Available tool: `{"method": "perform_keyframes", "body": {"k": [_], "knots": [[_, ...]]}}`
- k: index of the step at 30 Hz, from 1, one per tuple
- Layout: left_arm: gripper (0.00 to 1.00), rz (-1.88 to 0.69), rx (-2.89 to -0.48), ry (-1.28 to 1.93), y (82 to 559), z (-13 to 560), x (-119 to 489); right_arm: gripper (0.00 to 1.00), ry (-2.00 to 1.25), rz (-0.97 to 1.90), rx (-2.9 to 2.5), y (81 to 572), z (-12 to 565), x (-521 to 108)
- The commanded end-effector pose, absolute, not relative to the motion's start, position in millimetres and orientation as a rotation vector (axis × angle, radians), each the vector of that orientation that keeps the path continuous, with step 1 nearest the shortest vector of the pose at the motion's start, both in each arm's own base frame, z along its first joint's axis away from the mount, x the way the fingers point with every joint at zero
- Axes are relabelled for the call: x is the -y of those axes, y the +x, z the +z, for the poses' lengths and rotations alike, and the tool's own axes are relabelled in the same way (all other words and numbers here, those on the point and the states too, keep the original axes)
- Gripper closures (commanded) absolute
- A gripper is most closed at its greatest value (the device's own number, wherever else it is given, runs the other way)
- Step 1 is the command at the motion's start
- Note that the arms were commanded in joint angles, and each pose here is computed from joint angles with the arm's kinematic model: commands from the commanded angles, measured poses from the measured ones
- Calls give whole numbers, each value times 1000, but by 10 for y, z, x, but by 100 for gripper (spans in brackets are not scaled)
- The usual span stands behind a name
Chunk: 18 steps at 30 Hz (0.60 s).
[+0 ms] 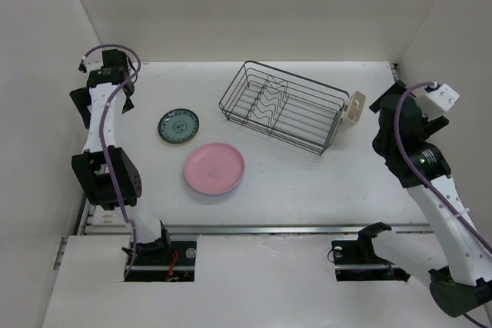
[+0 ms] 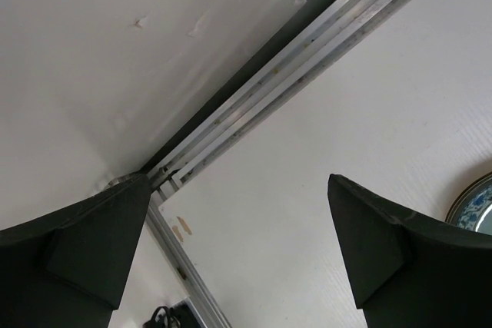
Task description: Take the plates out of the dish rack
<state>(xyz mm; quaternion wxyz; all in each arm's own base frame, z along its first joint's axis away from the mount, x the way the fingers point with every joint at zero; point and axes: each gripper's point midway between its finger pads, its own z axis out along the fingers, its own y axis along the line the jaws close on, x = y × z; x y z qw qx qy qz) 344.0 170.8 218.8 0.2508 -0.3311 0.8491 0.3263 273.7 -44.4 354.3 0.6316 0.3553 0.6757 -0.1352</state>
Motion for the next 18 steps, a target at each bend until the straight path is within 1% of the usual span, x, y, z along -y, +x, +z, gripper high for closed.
{"method": "perform_keyframes", "body": {"k": [1,7,18], "knots": [[0,884,-2233,-937,3321,2416,-1716,1,816,-293,-1566,2697,3538,419],[0,836,-2242,-924,3324,2445,-1667,1,814,-313,-1616,2706,3401,396],[0,818,-2230,-906,3310,2490,-1654,1,822,-297,-1620,2679,3389,391]]}}
